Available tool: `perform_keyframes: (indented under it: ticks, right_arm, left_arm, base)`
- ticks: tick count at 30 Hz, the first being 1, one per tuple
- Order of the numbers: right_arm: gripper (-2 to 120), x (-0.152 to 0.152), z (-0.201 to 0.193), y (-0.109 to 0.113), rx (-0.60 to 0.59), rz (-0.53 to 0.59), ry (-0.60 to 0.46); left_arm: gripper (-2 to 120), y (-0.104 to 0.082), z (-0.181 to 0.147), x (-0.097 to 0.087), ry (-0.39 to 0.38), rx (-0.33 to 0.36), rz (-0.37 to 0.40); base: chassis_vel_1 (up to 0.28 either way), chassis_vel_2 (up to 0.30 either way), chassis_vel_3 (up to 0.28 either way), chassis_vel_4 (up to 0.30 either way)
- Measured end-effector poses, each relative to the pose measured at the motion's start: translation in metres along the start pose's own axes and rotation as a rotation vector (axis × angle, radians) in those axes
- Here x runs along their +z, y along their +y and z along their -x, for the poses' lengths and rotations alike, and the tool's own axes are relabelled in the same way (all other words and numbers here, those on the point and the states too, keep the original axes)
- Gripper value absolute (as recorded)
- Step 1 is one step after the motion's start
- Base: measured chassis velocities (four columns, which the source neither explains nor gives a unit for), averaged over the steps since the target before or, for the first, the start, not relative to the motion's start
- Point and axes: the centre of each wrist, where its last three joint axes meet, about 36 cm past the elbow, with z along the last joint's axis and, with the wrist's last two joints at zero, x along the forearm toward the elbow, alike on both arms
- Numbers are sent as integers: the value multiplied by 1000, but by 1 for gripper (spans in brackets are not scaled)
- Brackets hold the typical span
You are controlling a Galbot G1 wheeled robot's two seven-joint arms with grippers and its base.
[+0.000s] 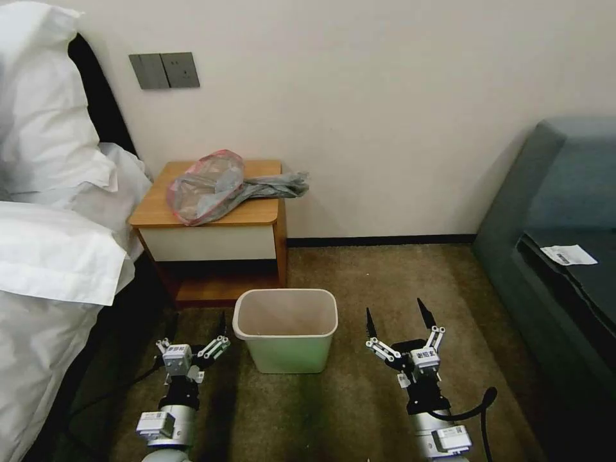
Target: Pick up the garbage bag from the table and place it over the trash can.
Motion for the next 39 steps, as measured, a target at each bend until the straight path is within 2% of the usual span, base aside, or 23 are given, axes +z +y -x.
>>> perform_keyframes:
  ticks: [39]
  right_arm:
    - [100, 0, 0, 0, 0, 0, 0]
  left_arm:
    - [100, 0, 0, 0, 0, 0, 0]
  base:
    - [0, 0, 0, 0]
